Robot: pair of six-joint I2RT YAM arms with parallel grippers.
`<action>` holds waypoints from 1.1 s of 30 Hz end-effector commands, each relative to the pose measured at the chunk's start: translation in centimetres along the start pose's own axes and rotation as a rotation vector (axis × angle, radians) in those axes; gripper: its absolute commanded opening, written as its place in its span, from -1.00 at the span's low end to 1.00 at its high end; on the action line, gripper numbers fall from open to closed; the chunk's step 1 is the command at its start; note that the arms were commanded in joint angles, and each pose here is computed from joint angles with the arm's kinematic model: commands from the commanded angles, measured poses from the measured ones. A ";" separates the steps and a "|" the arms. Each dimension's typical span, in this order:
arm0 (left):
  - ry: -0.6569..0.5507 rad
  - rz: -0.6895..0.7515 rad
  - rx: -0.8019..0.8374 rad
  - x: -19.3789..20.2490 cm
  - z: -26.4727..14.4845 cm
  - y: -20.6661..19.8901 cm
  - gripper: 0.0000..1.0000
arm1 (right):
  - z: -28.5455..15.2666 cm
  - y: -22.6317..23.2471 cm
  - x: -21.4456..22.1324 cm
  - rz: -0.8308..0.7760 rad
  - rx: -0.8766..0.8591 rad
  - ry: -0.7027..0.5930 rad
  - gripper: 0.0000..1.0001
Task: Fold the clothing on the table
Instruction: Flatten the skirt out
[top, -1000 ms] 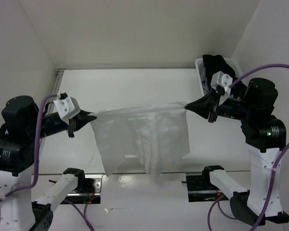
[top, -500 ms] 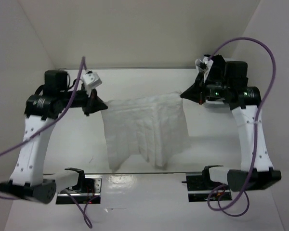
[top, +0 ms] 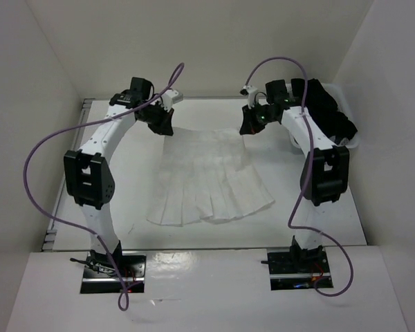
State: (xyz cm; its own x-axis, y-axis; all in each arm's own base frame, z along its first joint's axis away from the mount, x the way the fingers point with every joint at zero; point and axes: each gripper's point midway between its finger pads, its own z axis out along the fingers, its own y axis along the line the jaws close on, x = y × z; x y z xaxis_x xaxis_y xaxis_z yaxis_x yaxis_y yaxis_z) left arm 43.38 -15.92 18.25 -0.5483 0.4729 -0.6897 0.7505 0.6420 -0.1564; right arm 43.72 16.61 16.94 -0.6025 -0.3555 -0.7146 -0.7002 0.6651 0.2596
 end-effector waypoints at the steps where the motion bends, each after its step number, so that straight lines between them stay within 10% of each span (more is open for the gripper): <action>1: -0.062 0.082 -0.112 -3.3 1.4 4.2 -1.00 | 1.6 -3.8 -3.7 -0.068 0.122 -0.079 -1.00; 8: -0.097 0.072 -0.229 -5.7 4.2 9.7 -1.00 | 5.8 -8.5 -6.2 -0.094 0.226 -0.095 -1.00; 11: -0.133 0.057 -0.292 -7.4 3.9 11.8 -0.63 | 6.8 -9.7 -7.8 -0.092 0.262 -0.119 -1.00; 13: -0.147 0.037 -0.339 -8.2 3.7 12.9 0.06 | 7.8 -9.8 -8.8 -0.101 0.293 -0.123 -0.45; 14: -0.166 0.031 -0.362 -8.9 3.2 13.2 0.36 | 7.3 -11.0 -8.9 -0.085 0.365 -0.120 0.33; 15: -0.162 0.006 -0.406 -8.6 2.8 14.4 0.78 | 7.1 -10.8 -9.8 -0.083 0.394 -0.134 0.53; 17: -0.191 -0.064 -0.457 -9.0 1.3 15.5 1.00 | 6.4 -11.4 -11.1 -0.059 0.466 -0.163 0.79; 24: -0.343 -0.234 -0.490 -9.5 -9.4 15.3 1.00 | 2.8 -2.1 -11.6 -0.045 0.265 -0.172 0.95; 33: -0.250 -0.399 -0.621 5.0 -19.0 9.0 1.00 | 8.6 13.1 1.0 -0.355 0.105 0.149 0.98</action>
State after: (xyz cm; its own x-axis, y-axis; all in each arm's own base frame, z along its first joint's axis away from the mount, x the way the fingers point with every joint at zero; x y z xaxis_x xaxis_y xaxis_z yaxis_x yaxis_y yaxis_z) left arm 44.48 3.23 25.39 -0.6025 0.0547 -0.7963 0.1501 0.9876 -0.0457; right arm 41.02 29.24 17.12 -0.4245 -0.5597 -0.7117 -0.7751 0.6310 -0.0339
